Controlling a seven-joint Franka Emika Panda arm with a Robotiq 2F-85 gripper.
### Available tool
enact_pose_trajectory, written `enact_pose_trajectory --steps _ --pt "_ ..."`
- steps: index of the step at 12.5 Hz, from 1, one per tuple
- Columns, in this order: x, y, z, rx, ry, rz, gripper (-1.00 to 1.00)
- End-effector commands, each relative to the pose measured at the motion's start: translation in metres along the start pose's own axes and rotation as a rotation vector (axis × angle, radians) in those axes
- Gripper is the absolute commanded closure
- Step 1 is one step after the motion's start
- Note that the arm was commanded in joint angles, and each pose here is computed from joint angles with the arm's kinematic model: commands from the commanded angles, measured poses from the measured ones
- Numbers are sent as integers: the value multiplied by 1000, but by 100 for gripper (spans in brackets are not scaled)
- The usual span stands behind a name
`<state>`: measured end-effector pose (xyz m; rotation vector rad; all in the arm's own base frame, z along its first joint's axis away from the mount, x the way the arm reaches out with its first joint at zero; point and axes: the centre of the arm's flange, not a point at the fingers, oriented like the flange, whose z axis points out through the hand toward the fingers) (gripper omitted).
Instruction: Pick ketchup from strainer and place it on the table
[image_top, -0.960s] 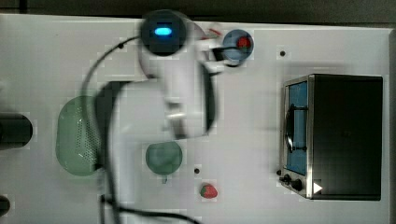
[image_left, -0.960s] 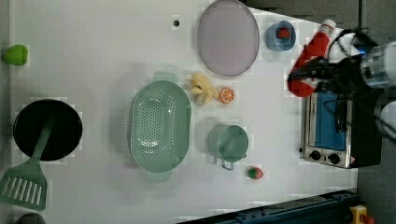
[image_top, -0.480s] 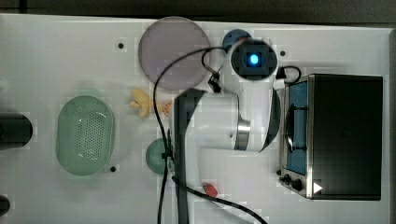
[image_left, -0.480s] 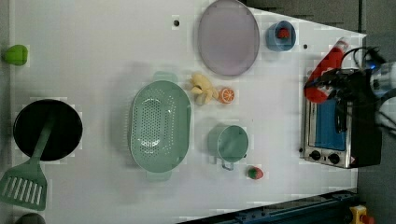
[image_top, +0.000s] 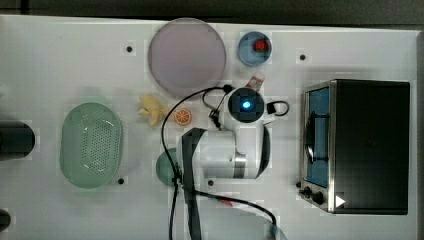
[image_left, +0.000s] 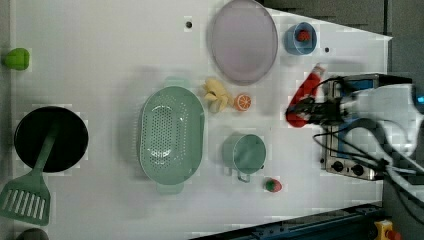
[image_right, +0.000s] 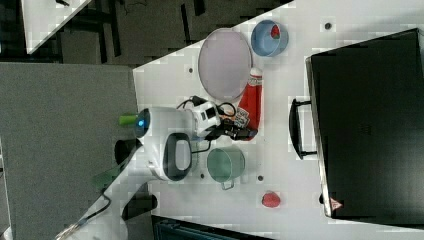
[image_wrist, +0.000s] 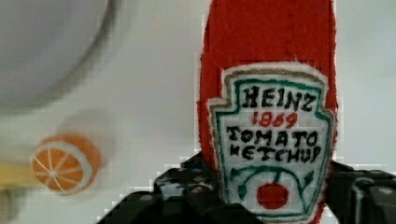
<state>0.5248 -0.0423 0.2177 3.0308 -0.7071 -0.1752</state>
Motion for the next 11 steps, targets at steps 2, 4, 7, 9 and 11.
enact_pose_trajectory --steps 2,4,7,9,11 --pt "-5 -16 21 36 36 -70 -100" --pt "-1 -19 -6 47 83 -72 -100" --pt "8 -24 -92 73 218 -68 -100" --pt "7 -24 -151 60 242 -47 -100" --pt "1 -22 -206 31 211 31 -100"
